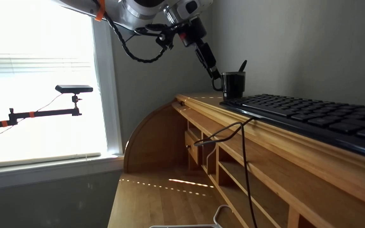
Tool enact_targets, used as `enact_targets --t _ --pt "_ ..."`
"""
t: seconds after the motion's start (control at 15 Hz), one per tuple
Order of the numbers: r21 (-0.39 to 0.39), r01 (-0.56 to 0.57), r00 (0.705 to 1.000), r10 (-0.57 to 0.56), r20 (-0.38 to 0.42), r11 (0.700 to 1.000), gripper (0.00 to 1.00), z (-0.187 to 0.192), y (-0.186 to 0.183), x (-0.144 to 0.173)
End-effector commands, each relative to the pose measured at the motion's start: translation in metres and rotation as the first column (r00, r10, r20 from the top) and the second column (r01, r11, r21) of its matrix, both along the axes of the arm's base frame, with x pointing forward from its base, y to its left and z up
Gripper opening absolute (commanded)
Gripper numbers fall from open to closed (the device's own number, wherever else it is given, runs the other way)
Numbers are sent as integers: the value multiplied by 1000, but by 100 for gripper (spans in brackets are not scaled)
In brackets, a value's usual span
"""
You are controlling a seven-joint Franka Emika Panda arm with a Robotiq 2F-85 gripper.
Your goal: Move the black mug on the top of the cabinet to the far left panel of the desk
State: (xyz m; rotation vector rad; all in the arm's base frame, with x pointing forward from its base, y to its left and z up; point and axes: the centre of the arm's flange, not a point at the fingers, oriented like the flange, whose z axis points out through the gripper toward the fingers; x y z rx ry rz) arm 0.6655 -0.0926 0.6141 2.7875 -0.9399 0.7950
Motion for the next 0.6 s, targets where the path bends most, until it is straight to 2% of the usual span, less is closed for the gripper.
enact_targets --t 0.0,0.13,0.33,0.47,0.53 --pt "-25 28 999 -28 22 999 39 -2 1 12" --pt "-32 27 999 -26 29 999 33 -2 1 13" --pt "-45 28 999 -26 32 999 39 -4 0 15" --pt "-43 28 999 -27 28 999 23 -6 0 16" --pt "-36 28 999 -27 28 999 11 -6 0 16"
